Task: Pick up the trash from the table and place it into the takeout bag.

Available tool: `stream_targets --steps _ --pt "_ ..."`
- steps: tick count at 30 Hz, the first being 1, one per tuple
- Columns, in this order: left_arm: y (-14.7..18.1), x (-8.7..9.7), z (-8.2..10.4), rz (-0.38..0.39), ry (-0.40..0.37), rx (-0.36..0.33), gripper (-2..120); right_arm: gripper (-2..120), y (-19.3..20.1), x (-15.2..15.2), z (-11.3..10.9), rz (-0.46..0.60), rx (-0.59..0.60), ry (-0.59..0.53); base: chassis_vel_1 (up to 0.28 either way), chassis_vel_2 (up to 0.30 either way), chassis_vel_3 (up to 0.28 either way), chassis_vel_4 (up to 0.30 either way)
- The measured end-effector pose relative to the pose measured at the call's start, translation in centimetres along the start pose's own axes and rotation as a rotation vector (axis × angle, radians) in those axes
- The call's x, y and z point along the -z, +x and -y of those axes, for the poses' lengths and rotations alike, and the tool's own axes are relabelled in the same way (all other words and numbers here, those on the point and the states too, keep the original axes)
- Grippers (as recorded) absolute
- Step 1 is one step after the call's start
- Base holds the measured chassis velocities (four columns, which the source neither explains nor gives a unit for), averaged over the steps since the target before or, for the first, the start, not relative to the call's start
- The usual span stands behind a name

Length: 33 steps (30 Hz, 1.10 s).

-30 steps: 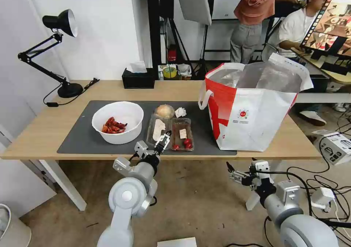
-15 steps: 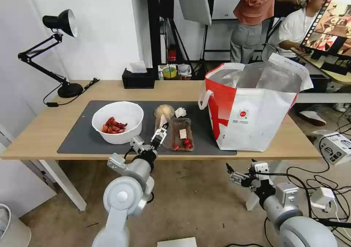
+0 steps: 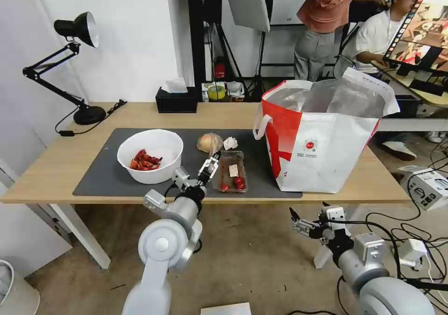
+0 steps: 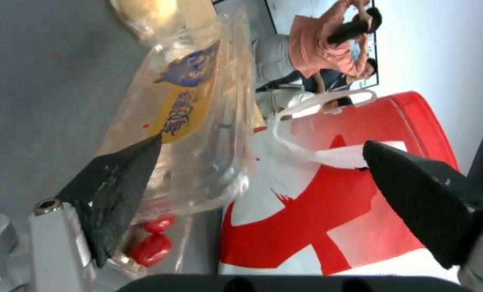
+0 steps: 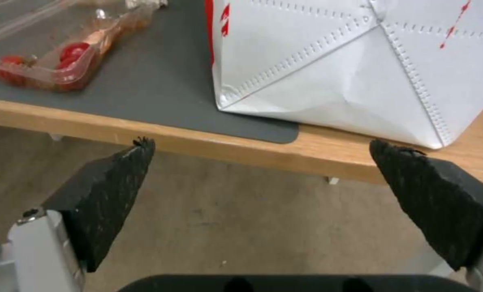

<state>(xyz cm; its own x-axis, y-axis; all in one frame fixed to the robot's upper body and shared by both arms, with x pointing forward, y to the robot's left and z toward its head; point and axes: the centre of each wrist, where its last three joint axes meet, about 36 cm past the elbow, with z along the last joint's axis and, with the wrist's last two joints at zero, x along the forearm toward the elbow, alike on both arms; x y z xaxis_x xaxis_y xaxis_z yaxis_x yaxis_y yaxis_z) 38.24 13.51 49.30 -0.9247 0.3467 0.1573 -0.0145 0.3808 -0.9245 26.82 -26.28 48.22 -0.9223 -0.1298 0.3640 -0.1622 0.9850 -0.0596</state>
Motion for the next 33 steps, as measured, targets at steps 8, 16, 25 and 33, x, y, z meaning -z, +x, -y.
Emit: stream_targets --steps 8,16,25,33 --pt "-0.7 0.3 0.5 -0.015 -0.014 -0.021 100 100 0.3 0.1 0.1 0.000 -0.002 0.000 0.000 0.000 0.000 0.000" --pt "-0.8 0.4 0.4 -0.044 -0.052 -0.021 100 100 0.5 0.2 0.0 0.002 -0.002 0.000 0.000 0.000 0.000 0.000" --pt "-1.0 2.2 0.2 -0.046 -0.181 -0.045 100 100 0.5 0.2 0.1 0.001 0.000 0.003 0.000 0.000 0.000 0.000" --pt "-1.7 4.9 -1.6 -0.010 -0.694 -0.104 91 100 0.8 1.2 -0.1 0.072 0.015 -0.072 0.000 0.000 0.000 0.000"
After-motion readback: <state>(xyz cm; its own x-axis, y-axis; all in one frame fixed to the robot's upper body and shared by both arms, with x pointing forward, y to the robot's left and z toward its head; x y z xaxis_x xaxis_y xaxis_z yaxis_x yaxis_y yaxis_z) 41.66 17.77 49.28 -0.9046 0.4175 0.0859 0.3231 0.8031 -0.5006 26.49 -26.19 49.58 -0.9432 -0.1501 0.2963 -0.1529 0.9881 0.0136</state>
